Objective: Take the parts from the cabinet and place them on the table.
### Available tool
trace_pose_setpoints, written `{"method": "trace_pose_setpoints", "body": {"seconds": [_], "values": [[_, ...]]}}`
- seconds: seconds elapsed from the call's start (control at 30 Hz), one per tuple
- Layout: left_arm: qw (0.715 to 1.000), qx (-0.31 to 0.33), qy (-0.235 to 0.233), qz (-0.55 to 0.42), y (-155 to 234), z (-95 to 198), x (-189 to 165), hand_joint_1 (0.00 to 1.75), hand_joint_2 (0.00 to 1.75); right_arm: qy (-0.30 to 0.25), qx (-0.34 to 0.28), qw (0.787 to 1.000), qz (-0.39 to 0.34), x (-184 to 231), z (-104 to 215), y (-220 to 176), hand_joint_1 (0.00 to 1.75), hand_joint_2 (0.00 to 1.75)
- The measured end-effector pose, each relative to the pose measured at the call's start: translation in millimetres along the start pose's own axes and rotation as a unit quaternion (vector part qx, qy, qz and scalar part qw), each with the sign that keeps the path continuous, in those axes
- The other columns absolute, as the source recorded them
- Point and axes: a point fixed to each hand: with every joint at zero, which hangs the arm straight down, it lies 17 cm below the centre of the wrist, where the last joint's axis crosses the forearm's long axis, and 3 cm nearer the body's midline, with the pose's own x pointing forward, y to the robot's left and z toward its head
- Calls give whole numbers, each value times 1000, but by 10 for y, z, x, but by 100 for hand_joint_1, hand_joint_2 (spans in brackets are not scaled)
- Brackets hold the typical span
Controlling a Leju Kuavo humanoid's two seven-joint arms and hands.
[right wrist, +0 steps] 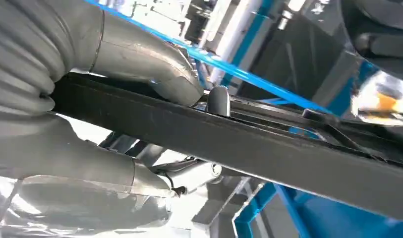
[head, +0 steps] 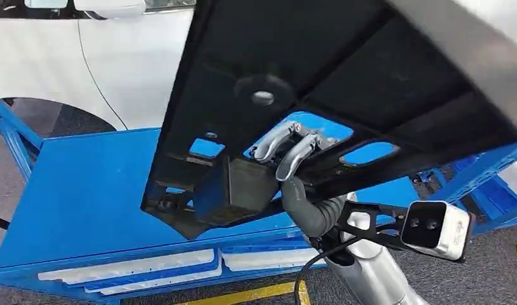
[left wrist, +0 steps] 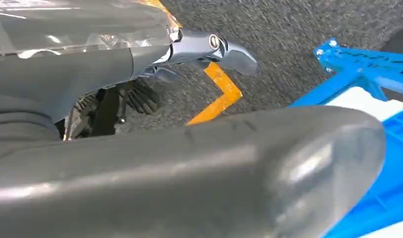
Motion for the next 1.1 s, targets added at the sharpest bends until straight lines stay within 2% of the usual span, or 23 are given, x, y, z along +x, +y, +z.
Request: {"method": "trace_pose_setpoints", "body": {"seconds": [0.63,1.1], "values": [[1000,20,-3,-7,146,-69,120,0,0,-18,-18,1000,-2,91,4,-42,175,175],[1000,29,4,-4,204,-74,102,0,0,8,4,1000,14,42,195,-114,175,175]]}}
